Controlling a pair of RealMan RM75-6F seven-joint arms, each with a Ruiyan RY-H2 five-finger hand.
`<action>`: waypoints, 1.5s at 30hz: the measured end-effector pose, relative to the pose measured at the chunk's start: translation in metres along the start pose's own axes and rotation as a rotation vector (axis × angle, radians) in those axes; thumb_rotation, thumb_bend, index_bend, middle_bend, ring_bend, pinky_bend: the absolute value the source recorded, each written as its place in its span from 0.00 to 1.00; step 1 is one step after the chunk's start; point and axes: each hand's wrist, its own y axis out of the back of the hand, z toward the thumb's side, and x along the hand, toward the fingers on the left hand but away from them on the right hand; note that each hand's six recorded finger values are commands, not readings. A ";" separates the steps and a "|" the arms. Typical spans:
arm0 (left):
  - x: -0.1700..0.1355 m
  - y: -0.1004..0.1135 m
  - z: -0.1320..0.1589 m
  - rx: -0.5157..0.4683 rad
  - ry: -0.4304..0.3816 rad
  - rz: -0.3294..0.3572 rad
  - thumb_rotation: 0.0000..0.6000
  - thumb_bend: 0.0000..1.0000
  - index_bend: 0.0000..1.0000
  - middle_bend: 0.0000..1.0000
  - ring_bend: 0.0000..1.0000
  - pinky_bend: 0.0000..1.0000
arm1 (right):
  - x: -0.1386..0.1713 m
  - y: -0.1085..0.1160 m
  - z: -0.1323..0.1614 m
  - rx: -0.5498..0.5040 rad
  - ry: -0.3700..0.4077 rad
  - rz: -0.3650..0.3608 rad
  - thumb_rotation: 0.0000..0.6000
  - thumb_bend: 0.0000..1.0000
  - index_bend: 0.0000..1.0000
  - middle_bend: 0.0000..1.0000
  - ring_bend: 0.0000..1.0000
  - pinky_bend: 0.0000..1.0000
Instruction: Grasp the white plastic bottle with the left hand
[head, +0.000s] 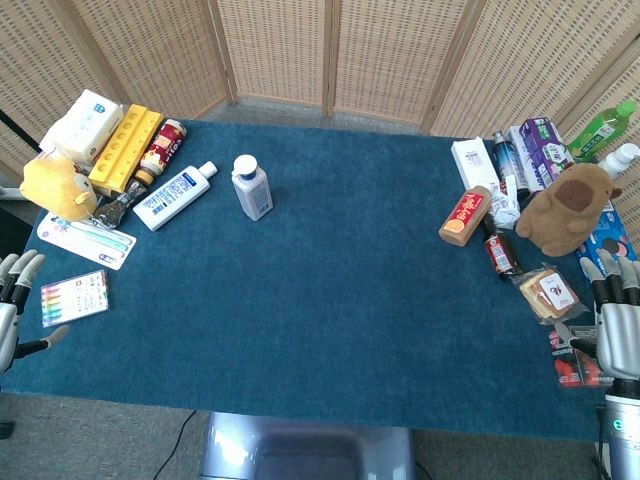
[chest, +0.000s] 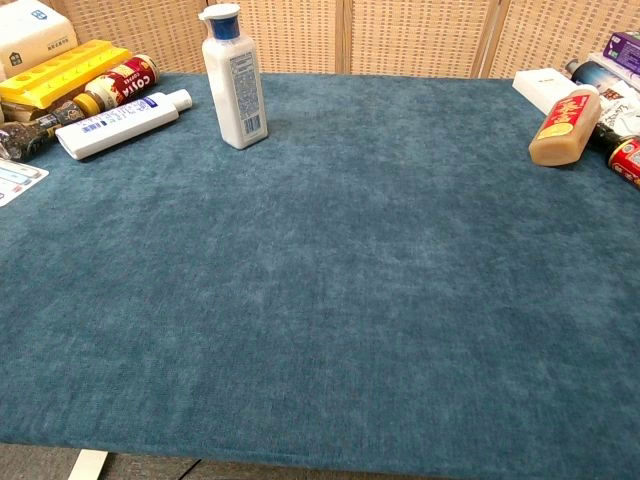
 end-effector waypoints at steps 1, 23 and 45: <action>0.000 0.000 0.000 -0.001 0.000 0.000 1.00 0.00 0.00 0.00 0.00 0.00 | 0.000 0.000 0.000 0.000 0.000 0.001 1.00 0.00 0.14 0.00 0.00 0.00; 0.077 -0.061 0.017 -0.261 0.076 -0.011 1.00 0.00 0.00 0.00 0.00 0.00 | 0.007 0.002 0.013 -0.083 0.030 0.044 1.00 0.00 0.14 0.00 0.00 0.00; 0.228 -0.110 0.140 -0.540 0.108 -0.044 1.00 0.00 0.00 0.00 0.00 0.00 | 0.004 0.004 0.007 -0.134 0.017 0.066 1.00 0.00 0.14 0.00 0.00 0.00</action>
